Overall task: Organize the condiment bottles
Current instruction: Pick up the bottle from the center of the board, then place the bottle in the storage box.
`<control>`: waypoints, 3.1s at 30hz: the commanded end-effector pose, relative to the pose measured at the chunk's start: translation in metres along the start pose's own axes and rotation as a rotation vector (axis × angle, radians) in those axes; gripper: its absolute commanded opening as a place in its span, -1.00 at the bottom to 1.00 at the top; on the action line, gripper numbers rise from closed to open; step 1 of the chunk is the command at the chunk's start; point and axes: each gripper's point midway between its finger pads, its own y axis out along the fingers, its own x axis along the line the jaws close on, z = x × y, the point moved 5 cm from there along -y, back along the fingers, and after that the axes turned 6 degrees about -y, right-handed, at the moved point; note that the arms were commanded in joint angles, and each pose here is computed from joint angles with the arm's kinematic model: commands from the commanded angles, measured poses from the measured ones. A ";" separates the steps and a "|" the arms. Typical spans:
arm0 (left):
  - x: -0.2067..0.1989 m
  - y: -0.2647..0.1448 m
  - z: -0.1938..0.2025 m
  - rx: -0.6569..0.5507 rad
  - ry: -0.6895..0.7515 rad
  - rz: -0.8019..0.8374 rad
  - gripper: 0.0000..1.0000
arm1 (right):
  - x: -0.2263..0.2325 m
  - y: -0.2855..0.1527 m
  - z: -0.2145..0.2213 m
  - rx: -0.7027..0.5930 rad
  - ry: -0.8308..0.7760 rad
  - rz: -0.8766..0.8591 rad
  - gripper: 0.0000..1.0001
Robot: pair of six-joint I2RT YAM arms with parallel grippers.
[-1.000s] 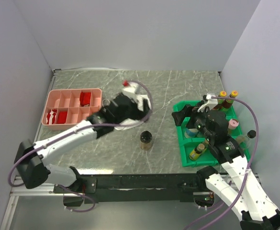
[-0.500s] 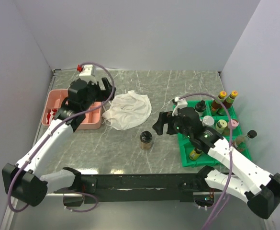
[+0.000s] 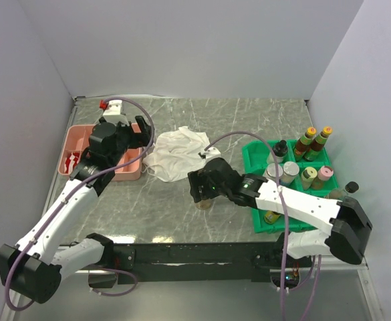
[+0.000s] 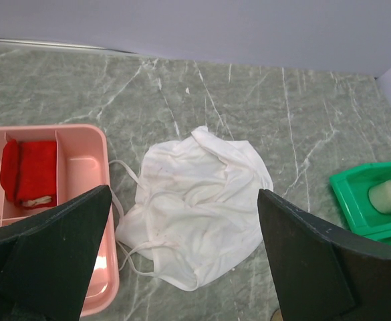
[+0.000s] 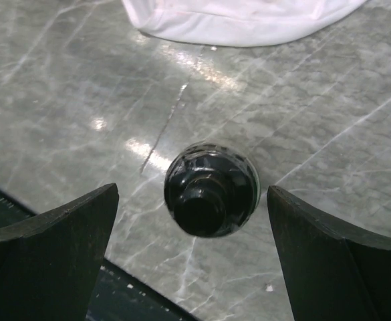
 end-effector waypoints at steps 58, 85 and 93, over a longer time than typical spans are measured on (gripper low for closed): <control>-0.009 0.010 0.001 0.011 -0.006 0.036 0.94 | -0.205 -0.057 -0.088 -0.258 0.275 0.722 -0.05; -0.009 0.010 0.003 0.016 -0.003 0.032 0.93 | -0.277 -0.002 -0.080 -0.088 0.359 0.757 0.07; -0.009 0.009 0.000 0.005 -0.002 0.027 0.93 | -0.284 0.011 -0.071 -0.039 0.377 0.775 0.25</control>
